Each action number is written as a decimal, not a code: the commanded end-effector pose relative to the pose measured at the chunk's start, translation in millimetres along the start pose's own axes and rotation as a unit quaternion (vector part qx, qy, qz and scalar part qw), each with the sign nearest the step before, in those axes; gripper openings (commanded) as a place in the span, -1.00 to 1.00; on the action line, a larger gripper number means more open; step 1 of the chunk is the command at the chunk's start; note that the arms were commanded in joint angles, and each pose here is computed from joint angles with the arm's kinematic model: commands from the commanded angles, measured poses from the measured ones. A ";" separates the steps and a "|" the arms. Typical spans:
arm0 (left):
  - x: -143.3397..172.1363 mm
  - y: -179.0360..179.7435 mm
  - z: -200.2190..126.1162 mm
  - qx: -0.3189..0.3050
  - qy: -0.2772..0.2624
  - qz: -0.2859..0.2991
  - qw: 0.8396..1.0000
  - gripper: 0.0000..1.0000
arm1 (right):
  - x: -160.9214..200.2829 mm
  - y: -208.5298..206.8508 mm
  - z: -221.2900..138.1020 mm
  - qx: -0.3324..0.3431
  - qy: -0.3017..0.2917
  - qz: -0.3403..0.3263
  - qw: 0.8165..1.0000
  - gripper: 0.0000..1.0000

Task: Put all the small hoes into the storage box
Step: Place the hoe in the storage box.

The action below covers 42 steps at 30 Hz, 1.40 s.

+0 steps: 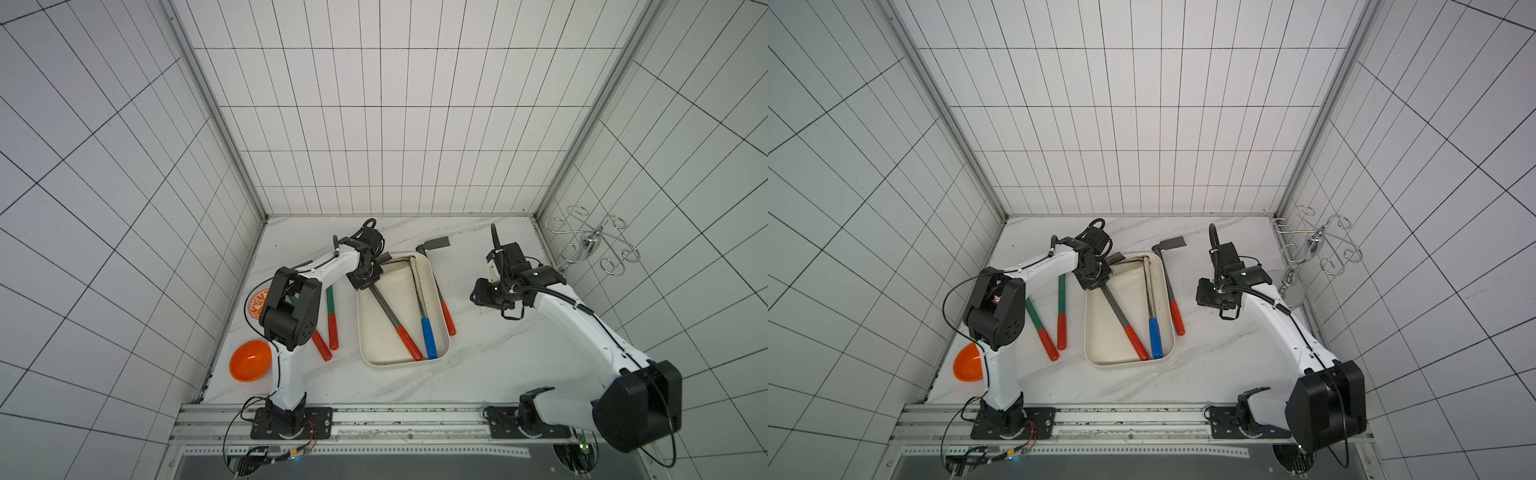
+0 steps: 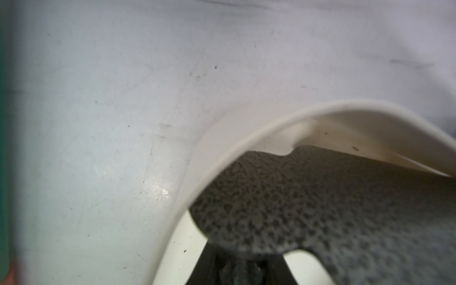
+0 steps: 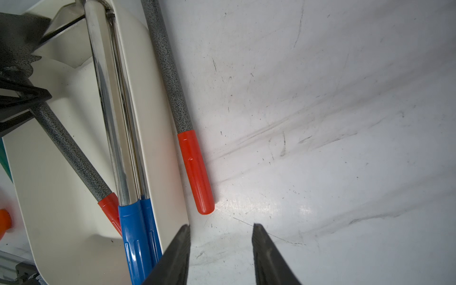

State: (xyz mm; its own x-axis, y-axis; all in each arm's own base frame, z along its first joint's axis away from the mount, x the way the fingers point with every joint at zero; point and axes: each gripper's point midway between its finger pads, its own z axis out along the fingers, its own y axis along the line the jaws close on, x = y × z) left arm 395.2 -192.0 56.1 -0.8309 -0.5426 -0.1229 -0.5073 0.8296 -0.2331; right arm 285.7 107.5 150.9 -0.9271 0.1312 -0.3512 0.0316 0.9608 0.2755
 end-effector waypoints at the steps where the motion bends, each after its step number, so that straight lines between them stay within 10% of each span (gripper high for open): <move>1: -8.4 -12.6 -0.5 0.012 -0.018 -0.006 1.000 -1.00 | 11.9 -13.2 9.4 0.019 0.017 0.003 1.000 -0.15; 42: -5.0 7.0 21.4 -0.031 -0.014 -0.004 0.999 -0.39 | 16.7 -16.5 12.1 0.021 0.022 0.005 1.000 -0.14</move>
State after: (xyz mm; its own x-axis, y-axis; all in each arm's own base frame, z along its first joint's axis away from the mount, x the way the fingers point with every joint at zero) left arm 396.2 -192.0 40.9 -0.8335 -0.5381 -0.1252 -0.5113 0.8372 -0.1941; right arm 283.1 106.3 145.9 -0.9310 0.1297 -0.3411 0.0354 0.9623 0.2695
